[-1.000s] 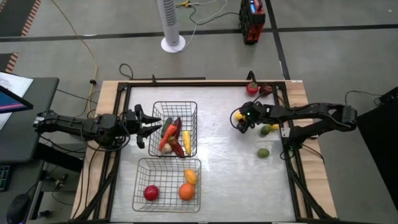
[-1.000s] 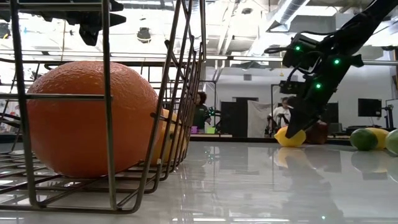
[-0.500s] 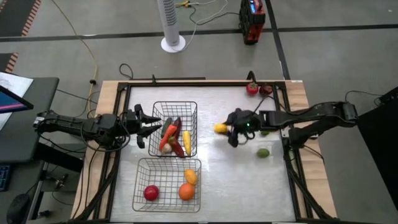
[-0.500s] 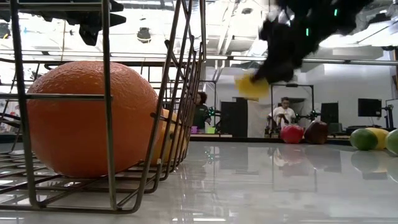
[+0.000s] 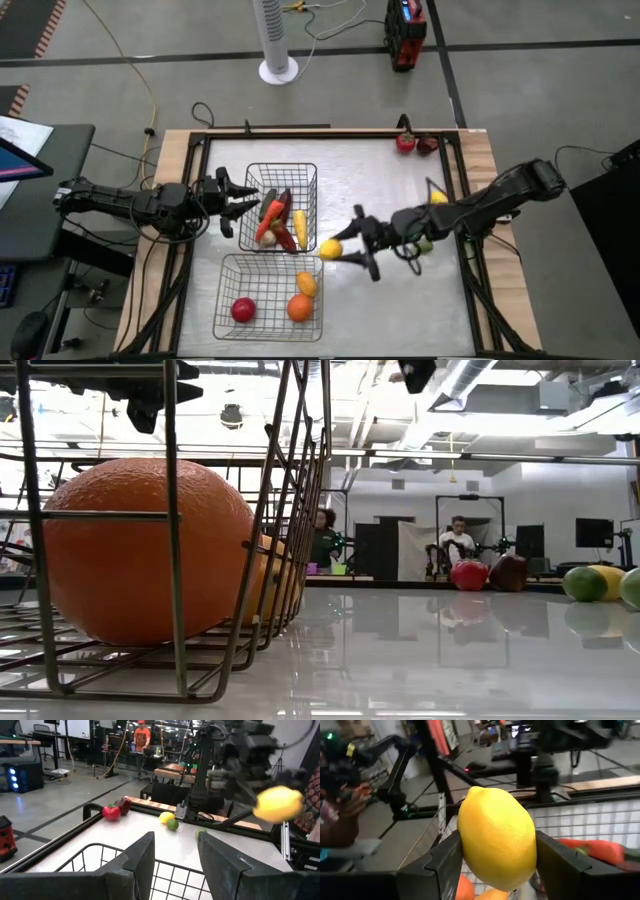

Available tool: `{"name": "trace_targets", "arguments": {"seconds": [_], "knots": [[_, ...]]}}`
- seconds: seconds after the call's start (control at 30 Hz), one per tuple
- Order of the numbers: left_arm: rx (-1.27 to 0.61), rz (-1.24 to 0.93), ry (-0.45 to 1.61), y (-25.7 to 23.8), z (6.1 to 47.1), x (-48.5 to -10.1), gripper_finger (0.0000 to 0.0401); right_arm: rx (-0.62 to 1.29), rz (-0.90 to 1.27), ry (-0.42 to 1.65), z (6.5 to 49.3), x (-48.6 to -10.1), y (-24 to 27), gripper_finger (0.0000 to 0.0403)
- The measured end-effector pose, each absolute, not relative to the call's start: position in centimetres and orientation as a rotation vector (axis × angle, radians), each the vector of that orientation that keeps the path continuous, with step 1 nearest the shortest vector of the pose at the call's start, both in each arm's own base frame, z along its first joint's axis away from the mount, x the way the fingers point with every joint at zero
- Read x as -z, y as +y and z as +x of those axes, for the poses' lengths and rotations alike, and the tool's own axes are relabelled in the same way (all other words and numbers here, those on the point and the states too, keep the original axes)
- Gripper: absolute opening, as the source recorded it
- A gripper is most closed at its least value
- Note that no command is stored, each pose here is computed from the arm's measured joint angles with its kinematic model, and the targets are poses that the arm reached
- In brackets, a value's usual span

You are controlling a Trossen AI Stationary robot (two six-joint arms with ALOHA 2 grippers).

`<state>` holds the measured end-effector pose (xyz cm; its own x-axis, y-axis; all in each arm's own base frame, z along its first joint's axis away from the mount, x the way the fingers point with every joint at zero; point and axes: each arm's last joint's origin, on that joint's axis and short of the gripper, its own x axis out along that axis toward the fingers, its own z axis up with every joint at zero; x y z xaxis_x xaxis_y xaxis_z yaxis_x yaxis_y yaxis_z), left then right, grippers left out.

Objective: Sort produce into baskets
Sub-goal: Put the left lemon into the silver wire basket, then put the bottom lime into the silver wire basket

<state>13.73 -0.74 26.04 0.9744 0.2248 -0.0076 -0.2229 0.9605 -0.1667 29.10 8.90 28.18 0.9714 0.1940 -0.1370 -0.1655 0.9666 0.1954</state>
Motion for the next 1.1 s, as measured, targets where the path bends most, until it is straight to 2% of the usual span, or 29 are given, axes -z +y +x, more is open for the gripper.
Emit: {"name": "trace_targets", "arguments": {"seconds": [0.17,0.33,0.5,0.7,0.87,0.97,1.1], "knots": [[-0.228,-0.17,-0.019,-0.7,13.7,-26.1,0.0137,-0.237,0.142,0.193,32.0,-26.8,11.2,0.0244],[-0.228,-0.168,-0.015,-0.7,13.7,-26.1,0.0137,-0.378,0.142,0.243,35.2,-25.6,13.2,0.0251],[-0.228,-0.17,-0.012,-0.7,13.7,-26.1,0.0137,-0.391,0.128,0.37,37.0,-24.5,13.5,0.0287],[-0.228,-0.175,-0.01,-0.7,13.7,-26.0,0.0137,-0.331,0.162,0.485,37.4,-25.1,12.2,0.0324],[-0.228,-0.176,-0.01,-0.7,13.7,-26.0,0.0137,-0.197,0.141,0.554,36.0,-26.3,11.0,0.033],[-0.228,-0.177,-0.009,-0.7,13.7,-26.0,0.0137,-0.042,0.103,0.702,34.2,-26.0,10.3,0.033],[-0.226,-0.18,-0.003,-0.7,13.7,-25.9,0.0137,0.217,0.081,0.998,30.4,-24.9,9.3,0.033]]}}
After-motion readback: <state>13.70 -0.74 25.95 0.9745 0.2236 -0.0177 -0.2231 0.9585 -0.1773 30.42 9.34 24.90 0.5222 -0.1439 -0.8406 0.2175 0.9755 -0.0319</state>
